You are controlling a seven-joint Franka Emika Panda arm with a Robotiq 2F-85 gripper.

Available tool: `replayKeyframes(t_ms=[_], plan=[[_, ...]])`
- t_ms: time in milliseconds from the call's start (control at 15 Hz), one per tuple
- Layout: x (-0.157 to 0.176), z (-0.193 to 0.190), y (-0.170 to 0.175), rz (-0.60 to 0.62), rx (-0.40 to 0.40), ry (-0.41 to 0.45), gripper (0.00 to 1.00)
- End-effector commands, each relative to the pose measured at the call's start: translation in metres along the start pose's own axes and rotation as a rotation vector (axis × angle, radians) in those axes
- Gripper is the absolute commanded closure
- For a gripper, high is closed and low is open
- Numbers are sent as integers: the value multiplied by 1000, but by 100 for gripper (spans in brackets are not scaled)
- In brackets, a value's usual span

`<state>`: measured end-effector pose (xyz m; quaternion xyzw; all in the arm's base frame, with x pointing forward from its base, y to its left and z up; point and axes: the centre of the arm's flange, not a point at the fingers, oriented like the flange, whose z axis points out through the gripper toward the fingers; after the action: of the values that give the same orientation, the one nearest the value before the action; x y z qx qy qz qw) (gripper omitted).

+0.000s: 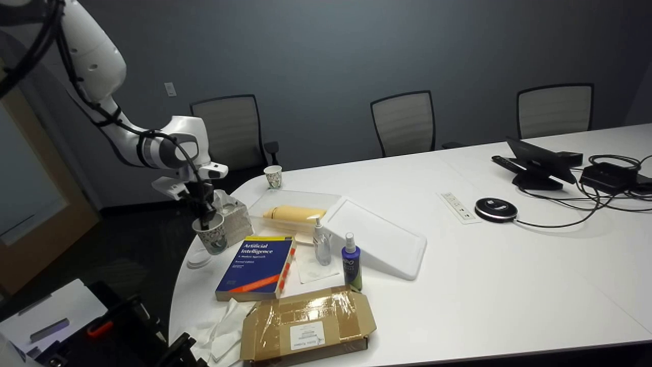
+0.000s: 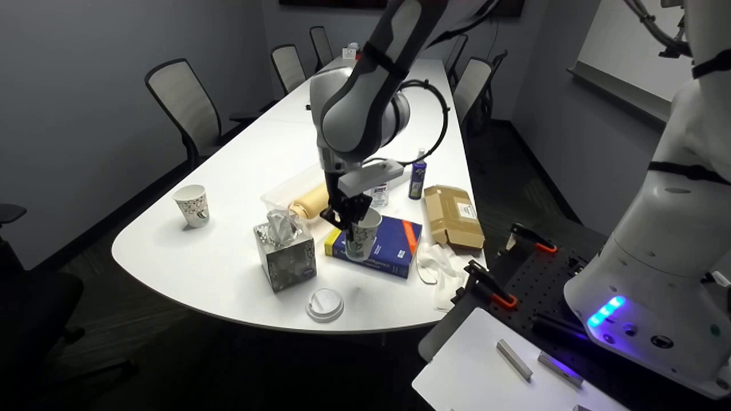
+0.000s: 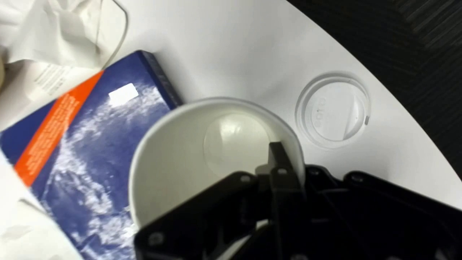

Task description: Pick up the paper cup close to the blue book and move it to the right

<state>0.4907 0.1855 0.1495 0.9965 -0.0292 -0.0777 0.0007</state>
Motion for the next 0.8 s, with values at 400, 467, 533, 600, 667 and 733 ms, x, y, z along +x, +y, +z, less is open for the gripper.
replayKeyframes(t_ms=[400,467,533,600,667,733], plan=[[-25,-131,162,197,-73,164,99],[-22,-137,179,217,-80,177,99],[-20,-144,194,236,-82,189,99],[-16,-149,210,261,-96,198,99],[-14,-154,225,279,-102,207,99],[-13,-159,239,299,-111,215,99]])
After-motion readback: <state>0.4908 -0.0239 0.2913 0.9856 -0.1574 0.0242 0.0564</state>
